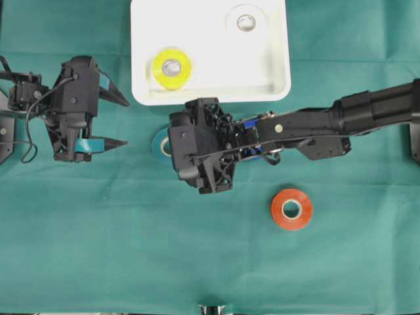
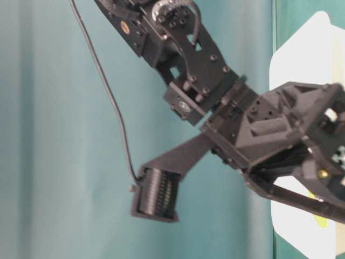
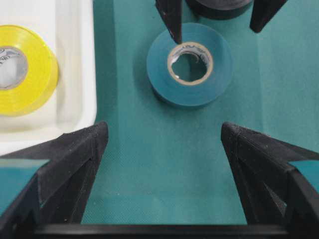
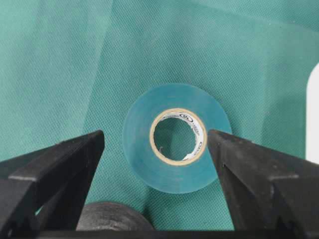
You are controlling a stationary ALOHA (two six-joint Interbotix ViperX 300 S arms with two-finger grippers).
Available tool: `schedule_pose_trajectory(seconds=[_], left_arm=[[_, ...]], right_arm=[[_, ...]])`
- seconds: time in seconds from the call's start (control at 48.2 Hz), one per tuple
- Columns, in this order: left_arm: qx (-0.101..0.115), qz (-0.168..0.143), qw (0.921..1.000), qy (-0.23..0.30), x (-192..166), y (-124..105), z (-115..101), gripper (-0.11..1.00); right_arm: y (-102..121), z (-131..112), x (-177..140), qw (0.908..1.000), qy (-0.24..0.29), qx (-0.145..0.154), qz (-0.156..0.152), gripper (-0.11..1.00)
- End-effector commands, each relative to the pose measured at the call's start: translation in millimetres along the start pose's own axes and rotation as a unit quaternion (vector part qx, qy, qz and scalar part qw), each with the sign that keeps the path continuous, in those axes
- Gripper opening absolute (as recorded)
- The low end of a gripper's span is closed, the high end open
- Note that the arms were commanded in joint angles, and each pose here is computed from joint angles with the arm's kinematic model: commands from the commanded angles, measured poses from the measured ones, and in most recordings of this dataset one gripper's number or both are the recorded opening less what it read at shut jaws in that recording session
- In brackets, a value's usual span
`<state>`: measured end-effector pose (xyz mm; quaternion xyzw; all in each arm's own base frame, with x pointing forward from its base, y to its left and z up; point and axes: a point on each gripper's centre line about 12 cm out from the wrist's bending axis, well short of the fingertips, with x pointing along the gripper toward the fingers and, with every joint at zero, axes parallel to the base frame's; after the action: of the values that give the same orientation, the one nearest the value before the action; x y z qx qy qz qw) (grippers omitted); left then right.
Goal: Put the tape alternately from left to right into the white case.
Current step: 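Reach the right gripper over to the teal roll and grasp it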
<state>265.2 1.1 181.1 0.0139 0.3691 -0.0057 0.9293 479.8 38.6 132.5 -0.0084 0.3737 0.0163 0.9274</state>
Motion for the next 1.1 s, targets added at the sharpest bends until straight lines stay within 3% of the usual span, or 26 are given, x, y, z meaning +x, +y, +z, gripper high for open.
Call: schedule_pose_trajectory(seconds=[0.0,0.394,0.913,1.016,1.079], left_arm=[[0.000,-0.001,0.9999,-0.013,-2.0,-0.6,6.5,0.98],[0.001,-0.001,0.9999,-0.013,-2.0,-0.6,6.5,0.98],[0.000,-0.001,0.9999,-0.014,-2.1,-0.6,7.1,0.98],[0.000,-0.001,0.9999,-0.015,-2.2,-0.6,7.8,0.98],[0.000,-0.001,0.9999,-0.014,-2.1,-0.6,7.1,0.98]], right_arm=[[2.4,14.5,-3.7,0.9999,-0.015,0.001,0.001,0.85],[5.6,4.1,22.6,0.9998,0.017,-0.001,-0.003,0.85],[4.5,-0.6,26.7,0.9996,0.026,0.013,-0.006,0.84],[4.5,-0.7,26.7,0.9995,0.027,0.013,-0.006,0.80],[4.7,-0.2,26.7,0.9996,0.025,0.013,-0.005,0.70]])
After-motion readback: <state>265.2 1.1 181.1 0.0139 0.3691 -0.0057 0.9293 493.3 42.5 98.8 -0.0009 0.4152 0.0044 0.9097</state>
